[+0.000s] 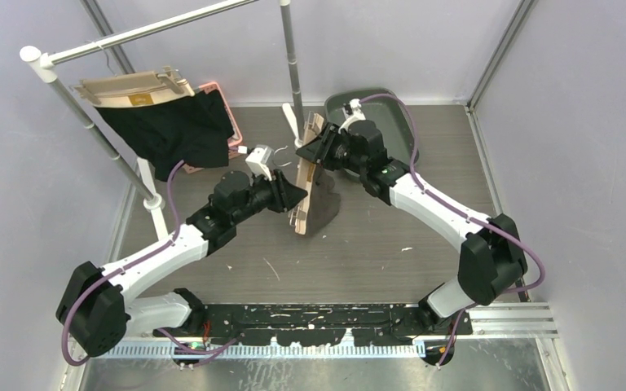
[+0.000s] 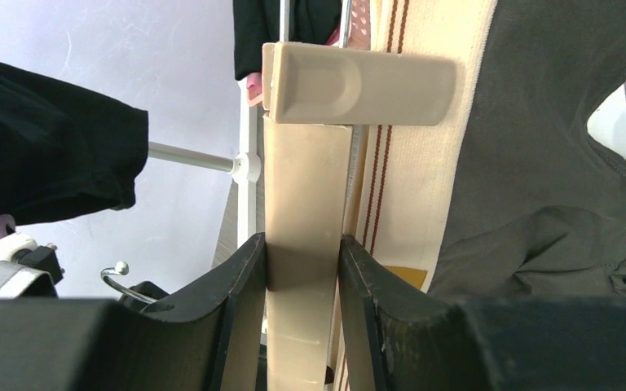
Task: Clip the underwear to the hanger
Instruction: Adjust the hanger at the center of the board, then place the hanger on the clothesline.
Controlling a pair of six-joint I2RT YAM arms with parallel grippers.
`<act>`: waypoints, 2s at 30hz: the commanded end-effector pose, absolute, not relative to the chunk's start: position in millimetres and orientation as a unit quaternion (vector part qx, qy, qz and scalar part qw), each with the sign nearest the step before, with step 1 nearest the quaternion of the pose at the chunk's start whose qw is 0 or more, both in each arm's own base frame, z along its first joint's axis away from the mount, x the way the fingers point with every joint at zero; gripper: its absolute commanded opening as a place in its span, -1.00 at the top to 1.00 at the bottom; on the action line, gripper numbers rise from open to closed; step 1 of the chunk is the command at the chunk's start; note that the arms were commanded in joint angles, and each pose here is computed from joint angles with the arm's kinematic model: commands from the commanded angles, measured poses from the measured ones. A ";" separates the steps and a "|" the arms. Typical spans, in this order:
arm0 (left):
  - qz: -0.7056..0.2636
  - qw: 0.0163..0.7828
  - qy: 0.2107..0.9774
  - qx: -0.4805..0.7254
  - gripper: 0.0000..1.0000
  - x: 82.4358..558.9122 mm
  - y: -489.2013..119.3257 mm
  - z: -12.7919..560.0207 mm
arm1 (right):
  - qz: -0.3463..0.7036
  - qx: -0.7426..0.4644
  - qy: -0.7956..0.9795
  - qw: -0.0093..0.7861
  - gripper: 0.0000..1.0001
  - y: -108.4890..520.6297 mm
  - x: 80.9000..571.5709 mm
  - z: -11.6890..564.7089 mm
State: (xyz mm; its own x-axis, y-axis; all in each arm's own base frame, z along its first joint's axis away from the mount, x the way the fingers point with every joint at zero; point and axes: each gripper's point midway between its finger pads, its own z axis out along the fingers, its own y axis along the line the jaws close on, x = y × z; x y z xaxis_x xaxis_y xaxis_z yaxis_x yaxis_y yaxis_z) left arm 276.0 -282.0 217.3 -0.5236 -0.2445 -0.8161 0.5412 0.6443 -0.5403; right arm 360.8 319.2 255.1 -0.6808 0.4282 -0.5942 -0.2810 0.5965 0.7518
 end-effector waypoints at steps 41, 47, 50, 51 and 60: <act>-0.372 0.488 0.788 0.058 0.99 289.1 -330.2 221.2 | 0.293 0.088 0.761 0.571 -0.99 170.4 349.2 316.1; -0.254 0.512 0.820 0.030 1.00 314.7 -299.4 275.6 | 0.284 0.089 0.757 0.581 -0.99 160.5 344.4 318.3; -0.203 0.495 0.844 0.028 1.00 318.7 -283.0 291.3 | 0.284 0.085 0.758 0.581 -0.99 160.2 344.2 317.9; -0.193 0.490 0.850 0.027 0.99 320.3 -279.3 297.8 | 0.284 0.083 0.758 0.581 -0.99 160.3 344.0 317.4; -0.129 0.485 0.865 0.002 0.99 326.2 -248.5 346.0 | 0.283 0.072 0.765 0.574 -0.99 159.7 340.4 307.7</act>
State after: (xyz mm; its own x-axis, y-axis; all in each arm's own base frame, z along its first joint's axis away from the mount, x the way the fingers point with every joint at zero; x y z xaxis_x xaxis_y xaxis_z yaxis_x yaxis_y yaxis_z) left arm 331.0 -279.9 331.6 -0.5349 -0.1594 -0.8297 0.2045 0.9284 -0.3103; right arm 342.8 162.7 291.1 -0.3781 0.4341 -0.8177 -0.1753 0.8337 0.5237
